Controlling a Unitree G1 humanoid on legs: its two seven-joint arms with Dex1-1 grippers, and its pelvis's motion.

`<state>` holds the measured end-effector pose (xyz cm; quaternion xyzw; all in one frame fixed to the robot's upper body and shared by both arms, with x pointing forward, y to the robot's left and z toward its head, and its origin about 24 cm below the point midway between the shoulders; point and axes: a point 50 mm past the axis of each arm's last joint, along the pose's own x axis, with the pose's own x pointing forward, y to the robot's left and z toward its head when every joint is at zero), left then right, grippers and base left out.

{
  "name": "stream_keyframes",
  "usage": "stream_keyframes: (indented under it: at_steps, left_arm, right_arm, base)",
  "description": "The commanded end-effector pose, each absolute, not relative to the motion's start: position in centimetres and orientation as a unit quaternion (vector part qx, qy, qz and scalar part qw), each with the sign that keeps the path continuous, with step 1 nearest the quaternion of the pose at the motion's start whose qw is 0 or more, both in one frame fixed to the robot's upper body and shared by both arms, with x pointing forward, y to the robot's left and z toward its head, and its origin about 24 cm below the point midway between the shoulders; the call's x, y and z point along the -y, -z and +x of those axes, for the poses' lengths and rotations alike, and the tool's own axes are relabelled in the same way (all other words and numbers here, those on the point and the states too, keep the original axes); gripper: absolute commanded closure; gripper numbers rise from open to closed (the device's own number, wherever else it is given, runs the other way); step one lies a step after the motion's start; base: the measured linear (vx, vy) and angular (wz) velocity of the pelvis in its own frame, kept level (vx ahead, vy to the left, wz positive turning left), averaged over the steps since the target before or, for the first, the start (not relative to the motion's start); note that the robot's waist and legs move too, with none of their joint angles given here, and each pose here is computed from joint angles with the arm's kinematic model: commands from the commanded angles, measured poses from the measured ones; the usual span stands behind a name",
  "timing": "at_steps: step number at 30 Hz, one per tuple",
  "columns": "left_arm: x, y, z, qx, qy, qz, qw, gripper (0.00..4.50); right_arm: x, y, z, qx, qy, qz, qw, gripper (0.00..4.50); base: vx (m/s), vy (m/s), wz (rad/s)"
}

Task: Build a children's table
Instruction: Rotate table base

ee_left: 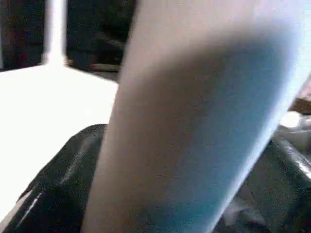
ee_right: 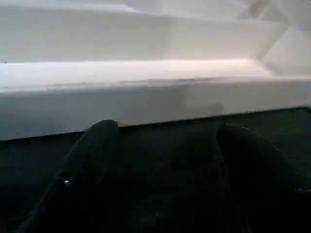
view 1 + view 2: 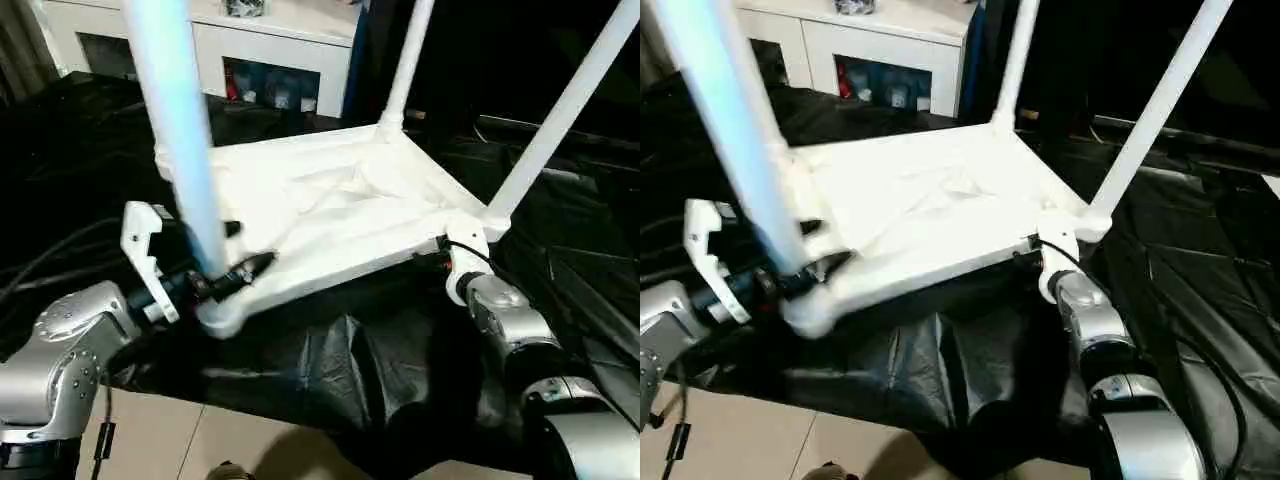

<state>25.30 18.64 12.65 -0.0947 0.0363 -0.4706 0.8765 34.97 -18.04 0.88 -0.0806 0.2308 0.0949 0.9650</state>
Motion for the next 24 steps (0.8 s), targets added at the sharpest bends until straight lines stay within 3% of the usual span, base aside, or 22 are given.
stream_keyframes:
  at_steps: [1, 11, 20, 24]
  left_arm:
    - [-17.0, -14.2, 24.7, -0.014, 0.528, -0.101, 0.843, 0.03]
    - [-10.6, -15.2, 23.6, -0.016, 0.633, -0.169, 0.756, 0.03]
    - [-7.4, -15.6, 24.0, -0.009, 0.649, -0.198, 0.735, 0.03]
    - [-6.1, -15.1, 25.5, -0.003, 0.618, -0.177, 0.766, 0.03]
  right_arm:
    - [17.2, -1.4, 35.4, -0.217, -0.111, -0.081, 0.966, 0.8]
    - [12.0, -2.2, 36.0, -0.189, -0.211, -0.087, 0.955, 0.8]
    - [9.5, -2.3, 35.9, -0.183, -0.25, -0.087, 0.947, 0.8]
    - [8.8, -2.3, 35.9, -0.18, -0.257, -0.089, 0.945, 0.8]
  base:
    - [0.0, 0.0, 0.0]
    - [0.0, 0.0, 0.0]
    - [0.0, 0.0, 0.0]
    - [0.0, 0.0, 0.0]
